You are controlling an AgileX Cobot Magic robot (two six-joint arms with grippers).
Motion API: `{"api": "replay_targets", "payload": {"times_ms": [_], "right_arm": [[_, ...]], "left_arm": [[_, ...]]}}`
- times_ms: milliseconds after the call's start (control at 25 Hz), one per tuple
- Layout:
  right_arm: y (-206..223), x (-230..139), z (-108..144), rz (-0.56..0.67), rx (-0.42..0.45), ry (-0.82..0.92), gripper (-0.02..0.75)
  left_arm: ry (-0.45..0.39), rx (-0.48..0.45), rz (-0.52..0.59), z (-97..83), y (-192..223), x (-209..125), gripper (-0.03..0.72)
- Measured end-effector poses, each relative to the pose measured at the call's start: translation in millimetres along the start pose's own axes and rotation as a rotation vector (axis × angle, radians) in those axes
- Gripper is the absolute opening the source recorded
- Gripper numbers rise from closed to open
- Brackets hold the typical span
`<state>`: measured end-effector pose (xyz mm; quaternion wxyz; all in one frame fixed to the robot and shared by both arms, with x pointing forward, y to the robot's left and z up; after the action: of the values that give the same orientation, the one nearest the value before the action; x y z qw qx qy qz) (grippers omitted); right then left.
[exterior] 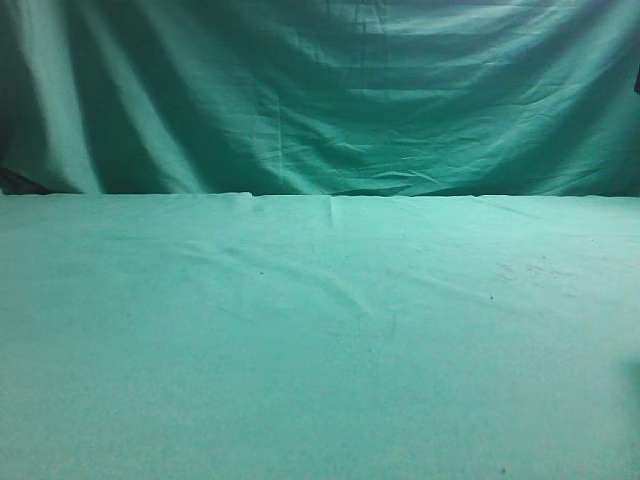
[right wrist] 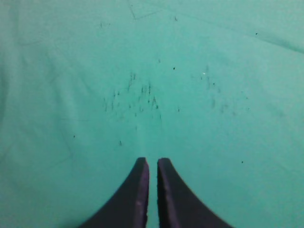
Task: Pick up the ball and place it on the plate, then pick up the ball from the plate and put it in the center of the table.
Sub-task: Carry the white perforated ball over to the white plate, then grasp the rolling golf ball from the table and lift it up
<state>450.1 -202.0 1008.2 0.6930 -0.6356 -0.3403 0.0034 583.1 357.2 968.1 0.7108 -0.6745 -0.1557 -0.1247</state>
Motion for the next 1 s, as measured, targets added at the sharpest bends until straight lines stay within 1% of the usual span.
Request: {"api": "replay_targets", "payload": {"times_ms": [280, 480, 520, 600, 640, 680, 720, 880, 1000], "right_arm": [[0, 2, 0, -0.017, 0.001, 0.003, 0.08], [0, 3, 0, -0.031, 0.0, 0.003, 0.08], [0, 3, 0, -0.031, 0.0, 0.003, 0.08], [0, 3, 0, -0.031, 0.001, 0.004, 0.08], [0, 3, 0, -0.031, 0.001, 0.005, 0.08], [0, 3, 0, -0.031, 0.002, 0.006, 0.08], [0, 3, 0, -0.031, 0.003, 0.007, 0.08], [0, 3, 1, -0.032, 0.014, 0.021, 0.08], [0, 3, 2, -0.032, 0.016, 0.023, 0.08]], "left_arm": [[-0.011, 0.009, 0.005, 1.0, 1, 0, 0.305], [-0.06, -0.028, -0.001, -2.8, 1, 0, 0.305], [-0.069, -0.034, -0.001, -3.4, 1, 0, 0.378], [-0.071, -0.039, -0.002, -3.9, 1, 0, 0.501], [-0.075, -0.042, -0.002, -4.2, 1, 0, 0.576], [-0.079, -0.044, -0.001, -4.4, 1, 1, 0.624], [-0.084, -0.049, -0.001, -4.7, -1, 2, 0.652], [-0.127, -0.099, -0.012, -7.7, -17, 21, 0.645], [-0.167, -0.178, -0.034, -13.1, -42, 44, 0.645]]}}
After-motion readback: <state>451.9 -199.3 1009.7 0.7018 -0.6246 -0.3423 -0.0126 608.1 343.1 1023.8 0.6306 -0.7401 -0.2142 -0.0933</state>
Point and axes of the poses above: a point on each arm's last joint axis where the gripper is mounted, y pointing out along that axis toward the gripper, z along the wrist's bending axis when the last joint is at zero, x = y × z, the point moved 1 cm from there along y, pointing out along that axis toward the gripper, and after that the axes turned 4 degrees about -y, right-handed, at the moved point
